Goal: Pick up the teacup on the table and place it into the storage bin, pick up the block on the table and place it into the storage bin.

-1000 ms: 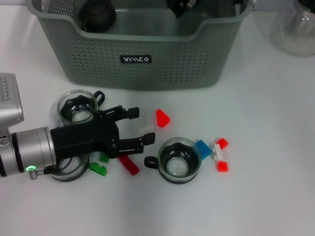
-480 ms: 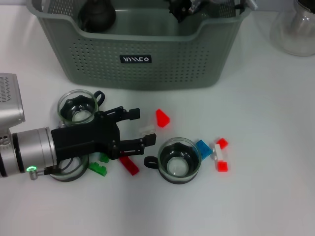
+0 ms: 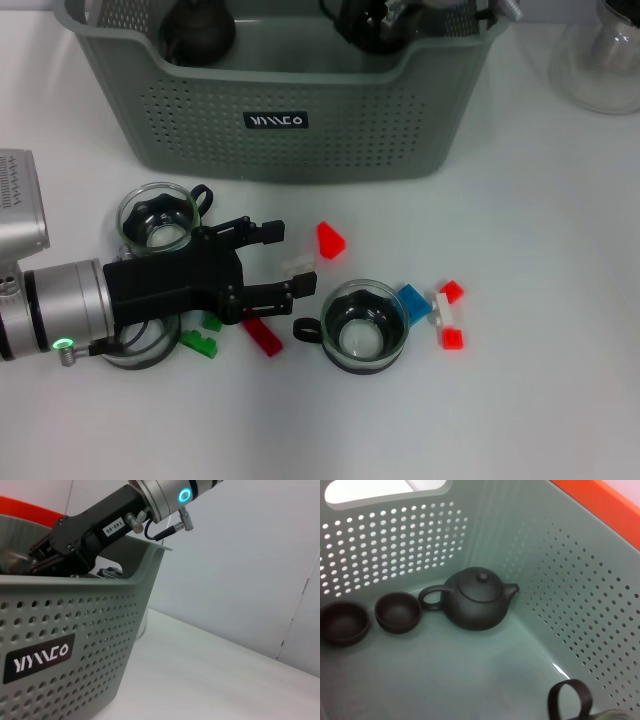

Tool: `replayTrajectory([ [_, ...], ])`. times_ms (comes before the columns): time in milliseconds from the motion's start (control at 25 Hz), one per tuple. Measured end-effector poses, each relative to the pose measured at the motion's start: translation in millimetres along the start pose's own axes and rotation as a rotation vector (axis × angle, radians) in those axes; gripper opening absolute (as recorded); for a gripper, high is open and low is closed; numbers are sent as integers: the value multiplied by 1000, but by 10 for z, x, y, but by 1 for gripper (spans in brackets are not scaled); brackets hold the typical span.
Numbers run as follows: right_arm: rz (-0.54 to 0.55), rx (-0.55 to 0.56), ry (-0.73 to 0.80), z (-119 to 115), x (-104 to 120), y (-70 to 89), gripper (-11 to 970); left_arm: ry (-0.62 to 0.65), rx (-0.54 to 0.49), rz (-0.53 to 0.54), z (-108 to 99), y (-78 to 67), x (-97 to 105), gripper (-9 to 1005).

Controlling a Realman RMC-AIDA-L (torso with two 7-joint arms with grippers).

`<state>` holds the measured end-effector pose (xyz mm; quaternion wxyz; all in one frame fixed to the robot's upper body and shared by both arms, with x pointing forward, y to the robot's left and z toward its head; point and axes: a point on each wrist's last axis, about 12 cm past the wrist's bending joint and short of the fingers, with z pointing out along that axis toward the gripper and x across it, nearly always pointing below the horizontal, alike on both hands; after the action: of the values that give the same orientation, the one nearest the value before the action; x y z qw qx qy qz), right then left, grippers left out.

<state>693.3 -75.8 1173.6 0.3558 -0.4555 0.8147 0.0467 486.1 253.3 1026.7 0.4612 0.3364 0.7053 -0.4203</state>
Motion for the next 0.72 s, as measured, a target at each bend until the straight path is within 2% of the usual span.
replayTrajectory([
  [160, 0, -6, 5, -2, 5, 6, 230, 0, -1, -1, -4, -1, 3, 860],
  [360, -1, -9, 2, -11, -3, 9, 427, 1, -2, -1, -6, 1, 4, 860],
  [600, 15, -27, -39, -87, -5, 7, 542, 0, -1, -1, -6, -1, 4, 860],
  [720, 21, -36, -76, -146, -16, 34, 664, 0, -1, -1, -8, 0, 3, 860],
])
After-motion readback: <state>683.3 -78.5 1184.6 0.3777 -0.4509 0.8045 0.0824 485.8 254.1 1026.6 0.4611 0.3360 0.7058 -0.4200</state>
